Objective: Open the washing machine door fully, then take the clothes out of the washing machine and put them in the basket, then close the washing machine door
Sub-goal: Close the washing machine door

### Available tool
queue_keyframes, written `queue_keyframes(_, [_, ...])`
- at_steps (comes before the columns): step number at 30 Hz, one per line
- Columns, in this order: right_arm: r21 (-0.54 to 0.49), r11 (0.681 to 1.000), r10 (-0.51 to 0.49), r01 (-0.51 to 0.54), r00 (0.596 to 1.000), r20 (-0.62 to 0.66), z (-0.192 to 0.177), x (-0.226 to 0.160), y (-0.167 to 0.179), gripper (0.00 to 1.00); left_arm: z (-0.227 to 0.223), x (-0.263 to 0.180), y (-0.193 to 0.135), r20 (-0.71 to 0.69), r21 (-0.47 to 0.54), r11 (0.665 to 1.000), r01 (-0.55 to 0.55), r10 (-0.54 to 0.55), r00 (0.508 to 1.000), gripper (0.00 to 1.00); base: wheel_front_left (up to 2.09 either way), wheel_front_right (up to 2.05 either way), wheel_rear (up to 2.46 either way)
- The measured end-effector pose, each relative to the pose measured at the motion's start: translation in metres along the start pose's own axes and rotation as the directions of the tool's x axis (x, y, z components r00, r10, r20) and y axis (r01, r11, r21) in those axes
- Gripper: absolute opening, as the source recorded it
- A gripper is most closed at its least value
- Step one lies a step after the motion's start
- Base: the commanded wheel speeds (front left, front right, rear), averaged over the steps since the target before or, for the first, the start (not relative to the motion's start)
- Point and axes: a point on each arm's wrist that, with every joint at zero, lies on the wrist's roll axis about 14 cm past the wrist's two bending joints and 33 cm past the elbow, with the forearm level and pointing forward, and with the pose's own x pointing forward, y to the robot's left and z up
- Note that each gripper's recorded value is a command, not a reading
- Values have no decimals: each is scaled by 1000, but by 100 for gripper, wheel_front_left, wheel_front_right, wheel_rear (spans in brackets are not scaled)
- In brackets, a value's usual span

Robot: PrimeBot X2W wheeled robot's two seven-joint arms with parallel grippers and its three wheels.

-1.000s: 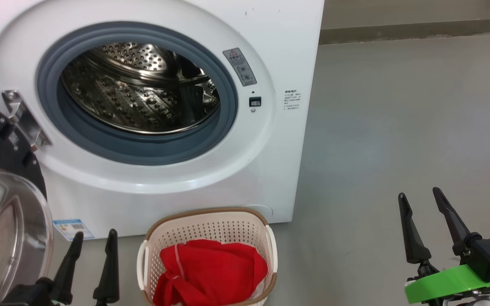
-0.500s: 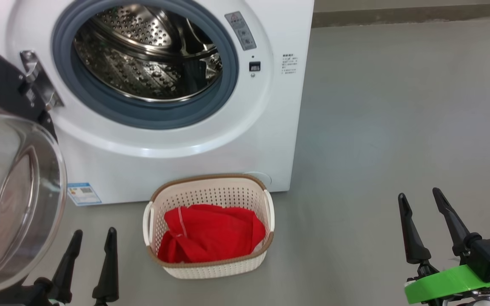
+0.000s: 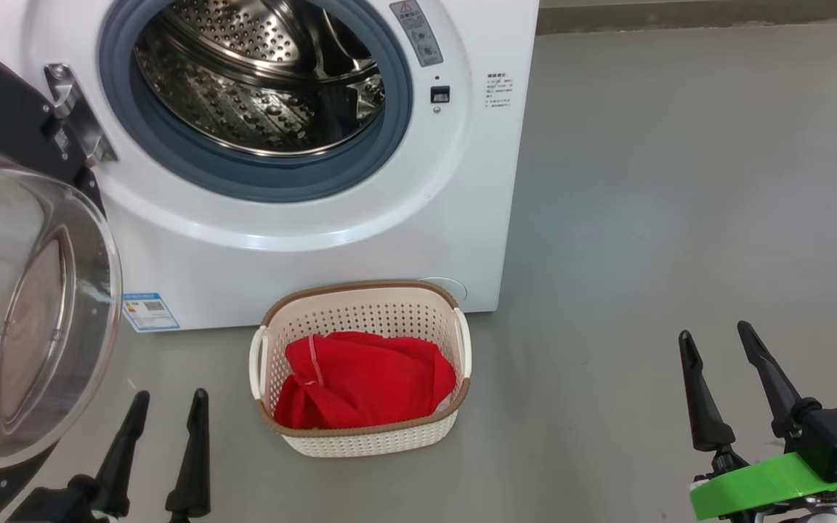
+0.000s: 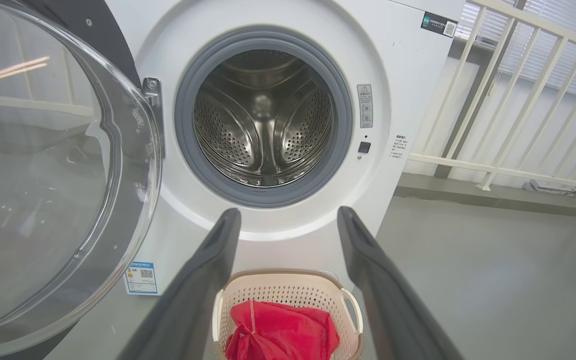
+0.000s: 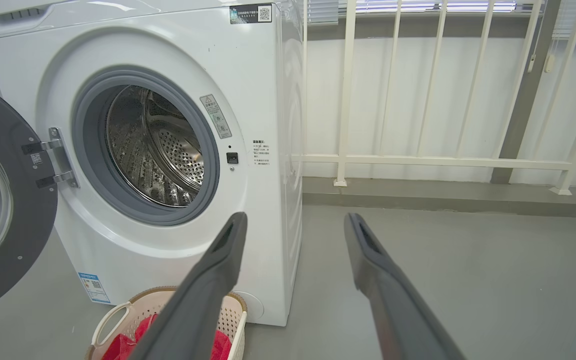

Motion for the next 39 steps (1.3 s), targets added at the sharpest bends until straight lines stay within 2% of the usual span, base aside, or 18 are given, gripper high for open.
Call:
queue_keyframes(10, [6, 999, 38, -38, 999, -11, -5, 6, 12, 100, 13, -3, 11, 43, 23, 998, -52, 51, 998, 100, 0, 0, 0])
queue_keyframes(21, [25, 990, 138, -137, 990, -28, -13, 20, 47, 100, 32, -18, 35, 92, 95, 986, -138, 130, 987, 100, 0, 0, 0])
queue_keyframes(26, [39, 977, 213, -212, 977, -23, -14, 30, 73, 100, 41, -28, 48, 121, 123, 972, -200, 186, 975, 100, 0, 0, 0])
queue_keyframes(39, [69, 928, 369, -367, 929, -24, -20, 42, 132, 100, 72, -65, 82, 212, 112, 920, -376, 347, 913, 100, 0, 0, 0])
